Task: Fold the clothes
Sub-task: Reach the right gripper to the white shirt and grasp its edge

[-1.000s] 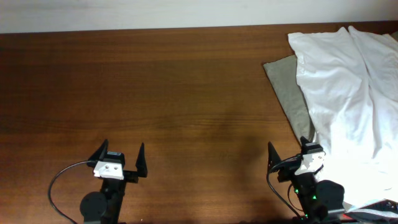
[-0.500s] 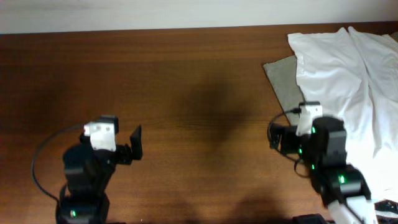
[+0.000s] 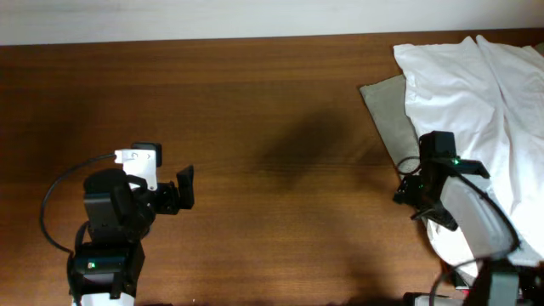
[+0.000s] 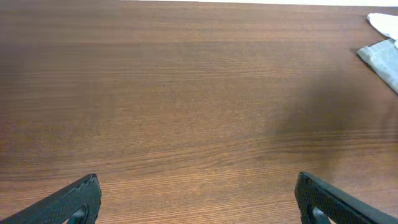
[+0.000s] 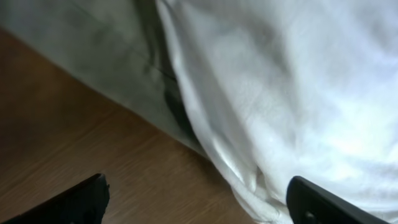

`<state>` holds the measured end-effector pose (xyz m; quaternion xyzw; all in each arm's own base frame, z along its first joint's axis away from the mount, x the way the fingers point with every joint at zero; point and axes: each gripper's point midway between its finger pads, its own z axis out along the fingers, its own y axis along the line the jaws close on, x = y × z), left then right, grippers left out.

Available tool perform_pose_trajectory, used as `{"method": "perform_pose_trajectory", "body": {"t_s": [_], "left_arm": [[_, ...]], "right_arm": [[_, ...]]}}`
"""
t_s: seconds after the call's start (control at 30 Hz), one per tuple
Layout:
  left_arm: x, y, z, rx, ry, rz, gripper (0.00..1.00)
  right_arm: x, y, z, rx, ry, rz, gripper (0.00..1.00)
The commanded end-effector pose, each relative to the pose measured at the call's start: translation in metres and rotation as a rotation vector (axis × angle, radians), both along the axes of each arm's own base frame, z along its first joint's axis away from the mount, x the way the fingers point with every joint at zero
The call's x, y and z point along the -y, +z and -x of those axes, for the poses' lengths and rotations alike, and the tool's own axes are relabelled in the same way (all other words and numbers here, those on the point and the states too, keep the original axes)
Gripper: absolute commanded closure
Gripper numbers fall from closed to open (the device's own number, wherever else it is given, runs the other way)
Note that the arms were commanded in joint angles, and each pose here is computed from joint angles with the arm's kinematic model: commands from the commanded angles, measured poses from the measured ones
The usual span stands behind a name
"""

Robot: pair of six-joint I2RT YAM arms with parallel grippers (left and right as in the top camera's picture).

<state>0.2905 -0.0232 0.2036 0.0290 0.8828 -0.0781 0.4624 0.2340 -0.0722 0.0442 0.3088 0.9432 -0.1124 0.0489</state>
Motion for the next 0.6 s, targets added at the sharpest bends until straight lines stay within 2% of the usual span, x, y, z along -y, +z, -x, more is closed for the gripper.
{"method": "perform_pose_trajectory", "body": {"t_s": [0.0,0.07,0.1,0.17,0.2,0.33,0.43,0.47,0.53,0.57], "left_arm": [[0.006,0.011,-0.001,0.019,-0.022,0.034,0.01],[0.006,0.011,-0.001,0.019,-0.022,0.034,0.01],[0.006,0.011,-0.001,0.019,-0.021,0.034,0.01],[0.006,0.011,-0.001,0.019,-0.021,0.034,0.01],[0.006,0.011,-0.001,0.019,-0.021,0.034,0.01],[0.006,0.011,-0.001,0.019,-0.021,0.034,0.01],[0.006,0.011,-0.001,0.019,-0.022,0.034,0.01],[0.006,0.011,-0.001,0.019,-0.022,0.034,0.01],[0.006,0.011,-0.001,0.019,-0.022,0.034,0.01],[0.006,0.011,-0.001,0.019,-0.022,0.034,0.01]], "right_arm": [[0.014,-0.02,0.013,-0.095,-0.068,0.014,0.08],[0.024,-0.029,0.024,-0.141,-0.117,0.007,0.1],[0.027,-0.032,0.029,-0.157,-0.133,0.002,0.14],[0.027,-0.039,0.043,-0.193,-0.145,-0.006,0.32],[0.027,-0.039,0.044,-0.201,-0.141,-0.008,0.36],[0.025,-0.037,0.052,-0.233,-0.141,-0.014,0.39],[0.024,-0.036,0.054,-0.248,-0.117,-0.019,0.7],[0.024,-0.036,0.055,-0.253,-0.115,-0.02,0.72],[0.023,-0.031,0.055,-0.247,-0.112,-0.02,0.91],[0.021,-0.023,0.052,-0.23,-0.098,-0.034,0.96]]}}
